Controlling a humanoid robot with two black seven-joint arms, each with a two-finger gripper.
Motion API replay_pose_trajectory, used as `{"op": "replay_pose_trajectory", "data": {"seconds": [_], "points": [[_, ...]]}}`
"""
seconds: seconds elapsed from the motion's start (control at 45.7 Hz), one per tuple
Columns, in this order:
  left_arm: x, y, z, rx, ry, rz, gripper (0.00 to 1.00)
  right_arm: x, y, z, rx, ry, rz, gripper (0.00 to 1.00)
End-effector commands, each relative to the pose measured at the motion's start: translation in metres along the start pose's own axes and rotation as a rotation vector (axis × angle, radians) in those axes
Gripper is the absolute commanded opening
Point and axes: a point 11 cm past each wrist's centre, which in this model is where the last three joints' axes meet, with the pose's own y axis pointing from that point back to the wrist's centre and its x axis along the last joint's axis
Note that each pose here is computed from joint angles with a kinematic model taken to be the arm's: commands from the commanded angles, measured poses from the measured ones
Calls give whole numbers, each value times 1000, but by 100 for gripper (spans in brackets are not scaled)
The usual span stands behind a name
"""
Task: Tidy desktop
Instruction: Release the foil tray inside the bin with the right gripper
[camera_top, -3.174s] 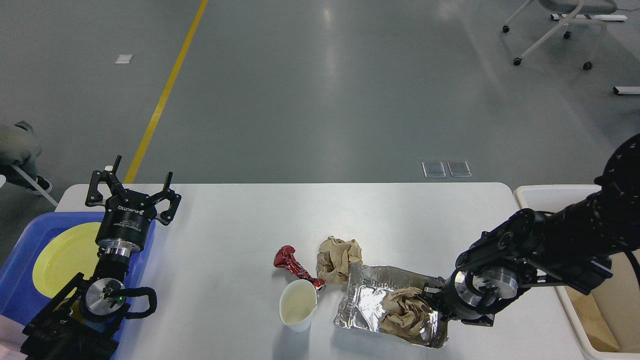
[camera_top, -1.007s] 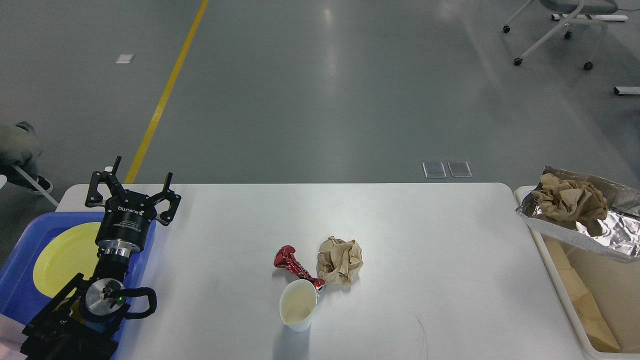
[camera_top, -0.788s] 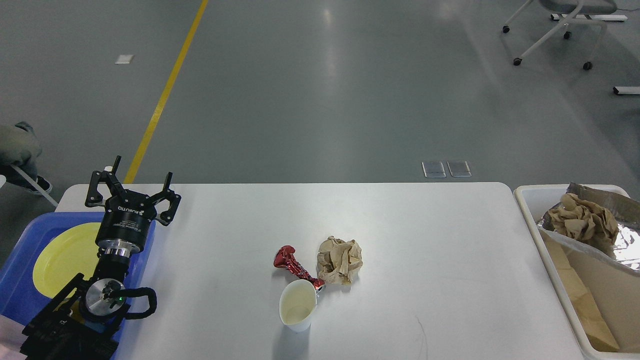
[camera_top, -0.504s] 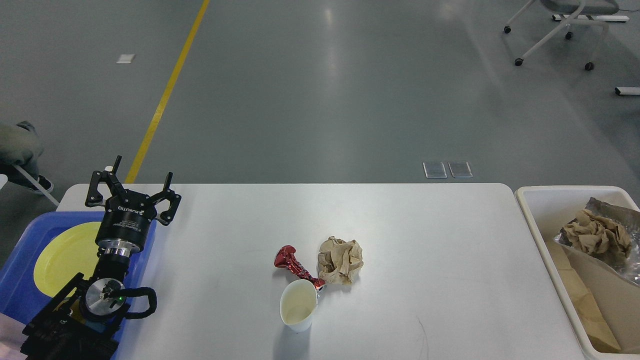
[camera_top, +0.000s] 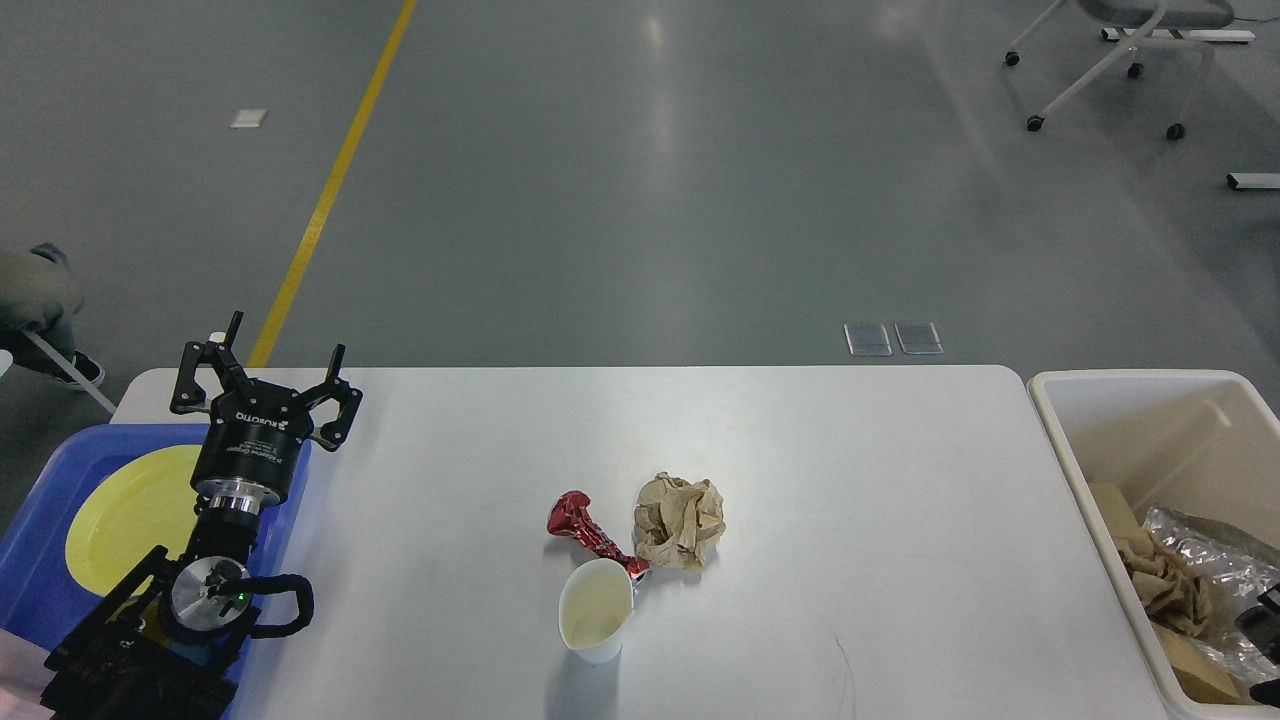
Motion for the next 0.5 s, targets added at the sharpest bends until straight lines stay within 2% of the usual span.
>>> {"op": "replay_pose_trajectory", "data": {"seconds": [0.0, 0.066, 0.088, 0.153, 0.241, 0.263, 0.285, 0.482], "points": [[0, 0, 0, 0, 0, 1, 99, -14, 2, -9, 16, 12, -19, 0], [0, 0, 0, 0, 0, -1, 99, -18, 3, -13, 23, 8, -18, 0], [0, 0, 0, 0, 0, 1, 99, -18, 4, -14, 24, 5, -9, 4], [0, 0, 0, 0, 0, 1, 99, -16, 5, -17, 31, -11, 42, 44], [0, 0, 0, 0, 0, 1, 99, -16, 7, -21, 40, -21, 80, 83], [0, 0, 0, 0, 0, -1, 99, -18, 7, -23, 44, -20, 82, 97], [0, 0, 0, -1, 0, 1, 99, -19, 8, -25, 45, -21, 80, 100], [0, 0, 0, 0, 0, 1, 99, -27, 10, -32, 60, -5, 61, 100]]}}
